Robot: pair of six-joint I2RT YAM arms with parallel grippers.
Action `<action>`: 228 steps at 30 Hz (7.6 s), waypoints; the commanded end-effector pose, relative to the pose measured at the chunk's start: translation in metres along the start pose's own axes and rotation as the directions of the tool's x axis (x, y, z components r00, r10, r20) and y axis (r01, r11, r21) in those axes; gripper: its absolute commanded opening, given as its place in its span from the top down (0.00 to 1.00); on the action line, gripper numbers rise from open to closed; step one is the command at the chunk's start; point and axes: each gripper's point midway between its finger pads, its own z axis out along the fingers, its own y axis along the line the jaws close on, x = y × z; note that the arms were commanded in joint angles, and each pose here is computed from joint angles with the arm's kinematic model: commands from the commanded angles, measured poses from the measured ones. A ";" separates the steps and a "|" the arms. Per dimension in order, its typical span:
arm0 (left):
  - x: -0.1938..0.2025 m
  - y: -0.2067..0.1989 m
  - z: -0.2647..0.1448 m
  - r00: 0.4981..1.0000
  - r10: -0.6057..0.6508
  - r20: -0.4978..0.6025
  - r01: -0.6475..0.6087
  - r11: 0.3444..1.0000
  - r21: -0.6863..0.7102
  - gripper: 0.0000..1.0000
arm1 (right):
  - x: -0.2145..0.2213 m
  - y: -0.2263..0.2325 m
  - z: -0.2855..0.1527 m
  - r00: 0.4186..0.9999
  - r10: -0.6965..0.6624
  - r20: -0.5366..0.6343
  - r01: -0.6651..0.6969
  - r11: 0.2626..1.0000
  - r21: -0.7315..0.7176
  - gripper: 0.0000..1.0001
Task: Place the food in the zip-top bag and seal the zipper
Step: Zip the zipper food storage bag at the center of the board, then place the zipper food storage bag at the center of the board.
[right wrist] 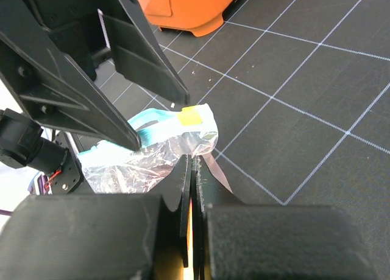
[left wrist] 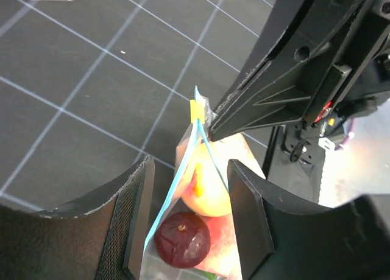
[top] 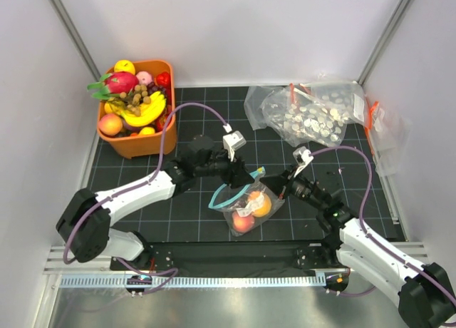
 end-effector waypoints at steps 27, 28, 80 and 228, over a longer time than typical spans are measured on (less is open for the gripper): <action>-0.030 -0.084 -0.048 0.988 0.153 0.005 -0.143 0.908 0.395 1.00 | -0.036 0.064 -0.028 0.997 -0.045 0.066 0.059 0.972 -0.226 0.39; -0.032 -0.089 -0.052 0.987 0.157 0.013 -0.149 0.901 0.408 1.00 | -0.039 0.070 -0.029 0.997 -0.046 0.068 0.061 0.966 -0.250 0.40; -0.070 -0.096 -0.052 0.994 0.111 0.017 -0.110 0.925 0.364 0.35 | -0.059 0.112 -0.039 0.996 -0.086 -0.023 0.073 0.935 -0.348 0.99; 0.013 0.076 -0.226 0.843 -0.017 0.537 0.420 0.645 -0.639 0.00 | -0.047 -0.064 -0.060 0.988 -0.012 0.152 -0.077 0.822 0.565 0.15</action>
